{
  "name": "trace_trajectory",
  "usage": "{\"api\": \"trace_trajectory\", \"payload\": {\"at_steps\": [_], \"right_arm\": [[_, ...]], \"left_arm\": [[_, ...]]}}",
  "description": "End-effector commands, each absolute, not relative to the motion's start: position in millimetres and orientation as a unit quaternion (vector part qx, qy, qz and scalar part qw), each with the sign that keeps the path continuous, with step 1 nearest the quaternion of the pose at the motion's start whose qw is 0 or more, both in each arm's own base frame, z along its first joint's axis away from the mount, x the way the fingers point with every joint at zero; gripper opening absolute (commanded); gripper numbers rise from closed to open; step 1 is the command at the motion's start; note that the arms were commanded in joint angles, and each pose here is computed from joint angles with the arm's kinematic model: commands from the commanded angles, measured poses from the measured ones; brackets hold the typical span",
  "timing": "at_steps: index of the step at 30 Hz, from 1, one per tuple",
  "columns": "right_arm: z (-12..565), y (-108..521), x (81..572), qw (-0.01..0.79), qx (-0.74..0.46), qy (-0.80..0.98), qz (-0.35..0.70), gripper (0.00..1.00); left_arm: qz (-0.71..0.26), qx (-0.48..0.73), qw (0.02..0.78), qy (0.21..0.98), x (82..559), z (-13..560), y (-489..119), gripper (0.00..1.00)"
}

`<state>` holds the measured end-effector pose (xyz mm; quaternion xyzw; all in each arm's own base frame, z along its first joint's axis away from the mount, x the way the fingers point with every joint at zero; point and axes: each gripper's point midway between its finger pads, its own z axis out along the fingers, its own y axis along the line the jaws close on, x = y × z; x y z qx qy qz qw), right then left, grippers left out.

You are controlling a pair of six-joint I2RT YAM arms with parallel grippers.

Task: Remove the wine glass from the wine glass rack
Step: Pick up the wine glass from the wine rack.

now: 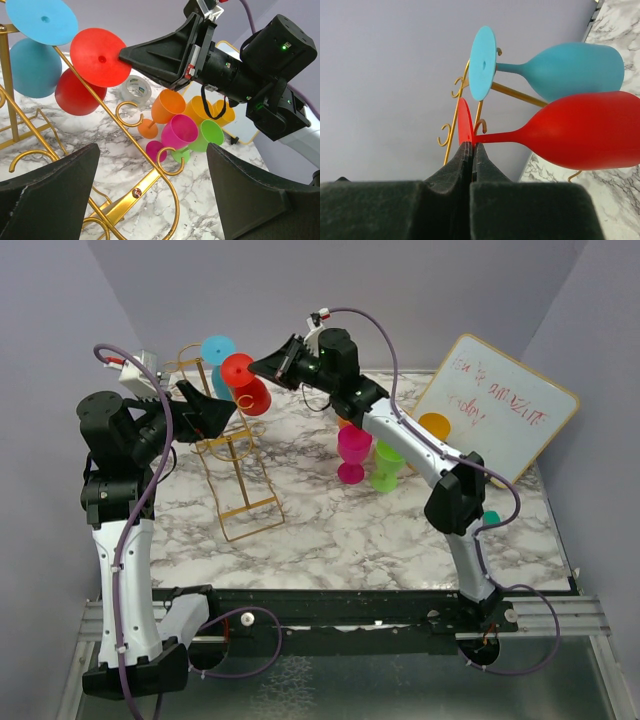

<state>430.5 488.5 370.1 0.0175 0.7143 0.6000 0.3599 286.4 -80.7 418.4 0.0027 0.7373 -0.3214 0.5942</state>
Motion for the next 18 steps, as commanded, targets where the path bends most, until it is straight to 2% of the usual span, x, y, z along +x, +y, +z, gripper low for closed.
{"api": "trace_trajectory", "payload": {"at_steps": [1, 10, 18], "right_arm": [[420, 476, 418, 0.36, 0.015, 0.671, 0.648, 0.01], [435, 466, 419, 0.366, 0.024, 0.657, 0.659, 0.01], [438, 442, 414, 0.417, 0.012, 0.658, 0.627, 0.01]], "left_arm": [[-0.34, 0.011, 0.586, 0.735, 283, 419, -87, 0.89], [-0.388, 0.067, 0.567, 0.724, 272, 429, -107, 0.9], [-0.419, 0.079, 0.553, 0.716, 269, 429, -116, 0.88]]}}
